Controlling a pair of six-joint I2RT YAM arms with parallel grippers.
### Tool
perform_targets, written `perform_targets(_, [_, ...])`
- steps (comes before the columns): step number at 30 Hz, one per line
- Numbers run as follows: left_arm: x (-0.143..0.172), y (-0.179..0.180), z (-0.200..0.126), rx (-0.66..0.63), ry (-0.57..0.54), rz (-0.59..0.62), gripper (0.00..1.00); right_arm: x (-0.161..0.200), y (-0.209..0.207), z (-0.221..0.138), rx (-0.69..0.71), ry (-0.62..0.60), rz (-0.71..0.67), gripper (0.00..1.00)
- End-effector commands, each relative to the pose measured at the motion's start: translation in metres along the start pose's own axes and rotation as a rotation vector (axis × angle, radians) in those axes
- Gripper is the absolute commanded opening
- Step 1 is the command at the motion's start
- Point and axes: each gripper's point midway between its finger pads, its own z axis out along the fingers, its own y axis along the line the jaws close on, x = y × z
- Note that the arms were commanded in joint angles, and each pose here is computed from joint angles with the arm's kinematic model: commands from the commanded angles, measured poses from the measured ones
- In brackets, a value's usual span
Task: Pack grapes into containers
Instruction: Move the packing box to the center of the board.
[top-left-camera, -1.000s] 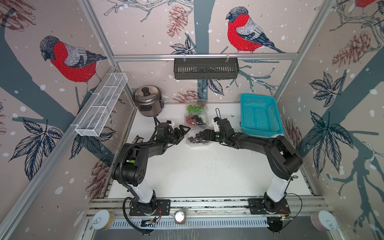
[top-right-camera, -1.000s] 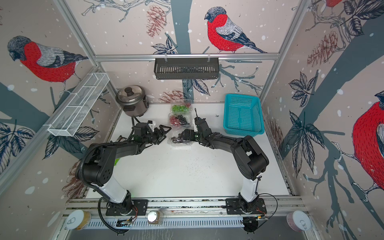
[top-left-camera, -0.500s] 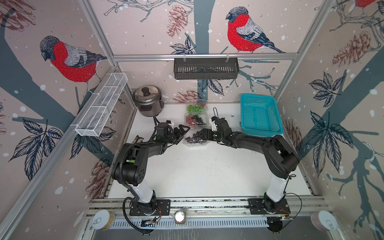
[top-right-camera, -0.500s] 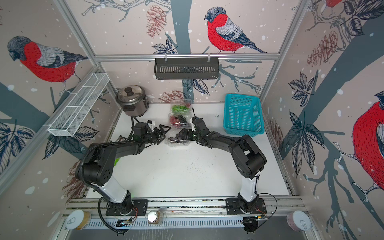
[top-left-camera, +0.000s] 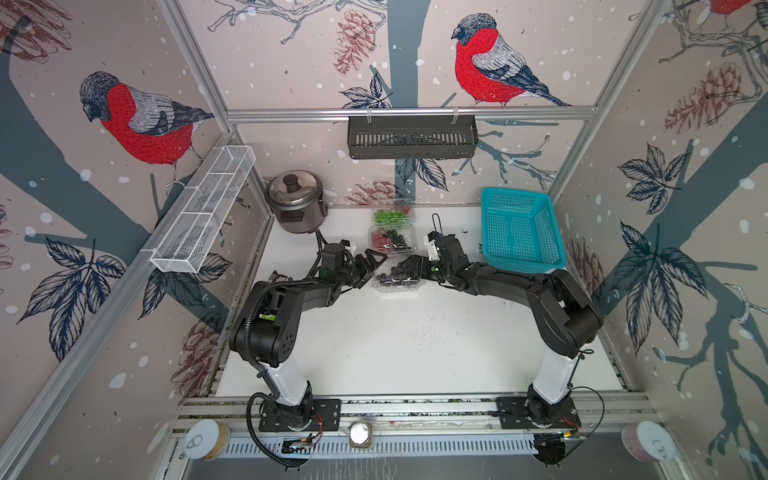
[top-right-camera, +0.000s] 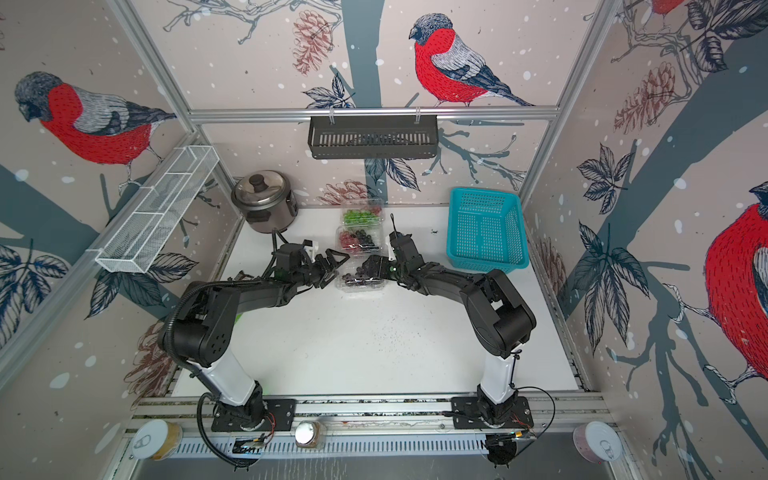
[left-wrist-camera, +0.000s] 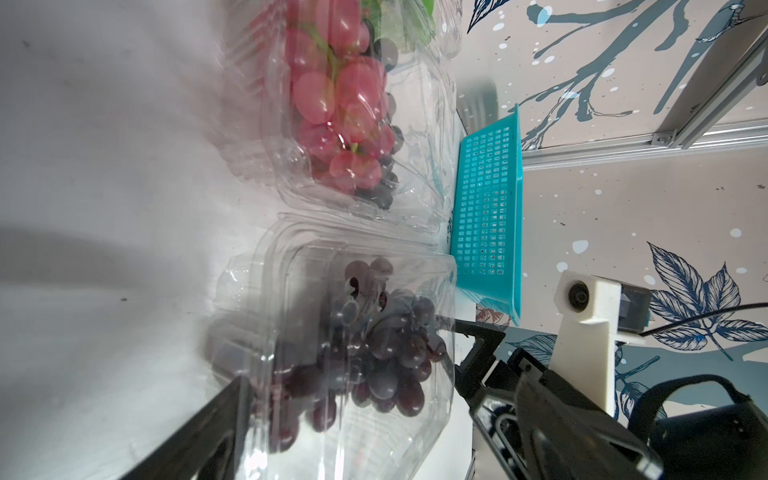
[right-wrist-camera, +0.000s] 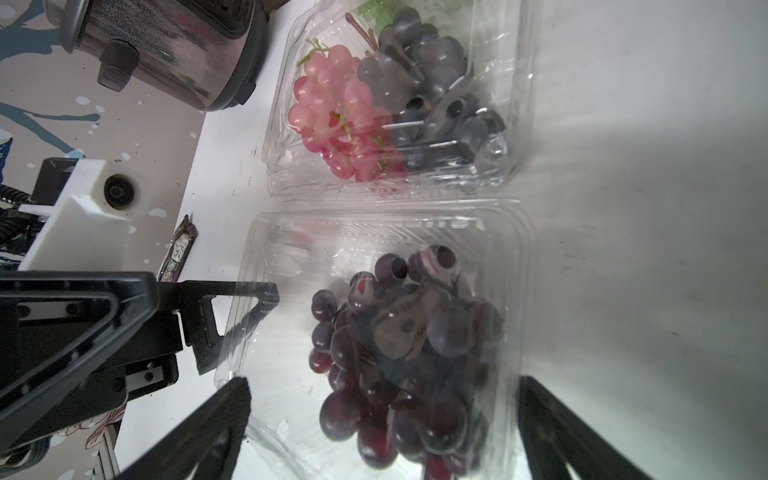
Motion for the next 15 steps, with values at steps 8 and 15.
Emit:
perform_targets(8, [-0.01,0.001,-0.001,-0.004,-0.019,0.001,0.97,-0.006,0.009,-0.003,-0.046,-0.024,-0.01,1.0])
perform_targets(15, [-0.017,0.01,-0.009,-0.095,-0.043,0.045,0.97,-0.013,-0.006,-0.012,-0.023,-0.04,0.003,1.0])
